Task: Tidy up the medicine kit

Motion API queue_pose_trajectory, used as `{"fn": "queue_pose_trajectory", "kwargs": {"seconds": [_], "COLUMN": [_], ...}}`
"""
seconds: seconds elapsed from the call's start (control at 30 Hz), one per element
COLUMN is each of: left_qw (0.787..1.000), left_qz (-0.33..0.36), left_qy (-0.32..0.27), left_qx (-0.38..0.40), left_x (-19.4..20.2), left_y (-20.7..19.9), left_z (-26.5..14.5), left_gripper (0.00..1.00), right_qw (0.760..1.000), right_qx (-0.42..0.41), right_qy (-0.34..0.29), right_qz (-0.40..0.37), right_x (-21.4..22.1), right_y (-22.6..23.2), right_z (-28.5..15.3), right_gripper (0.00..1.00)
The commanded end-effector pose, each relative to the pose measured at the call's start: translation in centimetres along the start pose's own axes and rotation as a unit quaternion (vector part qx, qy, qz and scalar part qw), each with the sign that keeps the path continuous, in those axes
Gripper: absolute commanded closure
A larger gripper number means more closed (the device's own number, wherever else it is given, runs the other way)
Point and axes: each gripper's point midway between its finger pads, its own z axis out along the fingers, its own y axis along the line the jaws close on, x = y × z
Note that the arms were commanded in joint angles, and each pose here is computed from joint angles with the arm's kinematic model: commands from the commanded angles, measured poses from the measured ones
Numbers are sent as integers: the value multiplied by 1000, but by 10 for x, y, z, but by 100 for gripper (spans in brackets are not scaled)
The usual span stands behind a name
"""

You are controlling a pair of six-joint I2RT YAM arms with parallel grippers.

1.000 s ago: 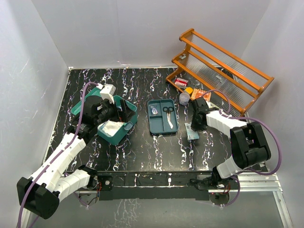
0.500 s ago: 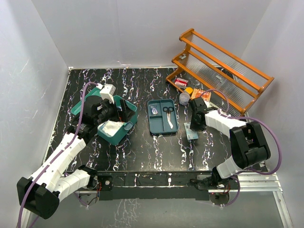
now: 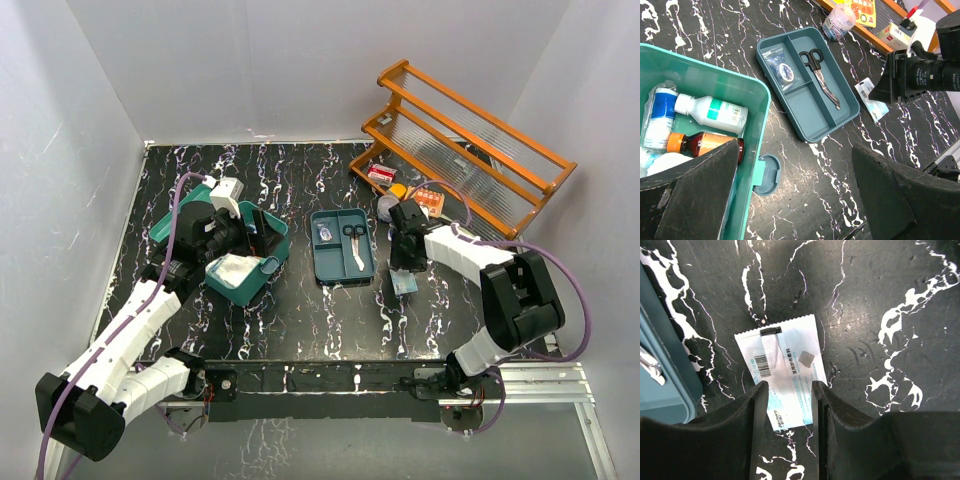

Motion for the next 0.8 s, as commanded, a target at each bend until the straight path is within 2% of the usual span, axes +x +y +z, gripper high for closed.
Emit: {"fn": "queue_pose_trajectory", "kwargs": {"seconds": [0.0,0.2,0.33,0.47,0.63,0.77], "left_qw": [1000,1000,1000,1000,1000,1000], "left_qz": [7,6,5,7,6,6], "left_qy": [-19,-20,-18,-19,-20,-21], "left_qx": [5,5,5,5,5,5], "left_x": [-14,-13,-13,-13,-14,-14], "left_y": [-6,-6,-6,-6,-6,-6], "left_z": [-4,-4,-4,-4,-4,-5], "left_gripper": [7,7,7,7,7,7], "right_qw": [1000,999,999,1000,1000,996], "right_qx": [-8,13,19,14,-11,-63], "right_qy": [-1,30,38,18,-24,-55], "right_qz": [-12,-21,-19,-10,7,27], "right_x": [-7,11,17,6,-18,-35], "right_y": [8,0,-2,1,13,39], "right_z": [4,20,25,17,-4,-28], "right_gripper": [63,70,90,98,100,100]}}
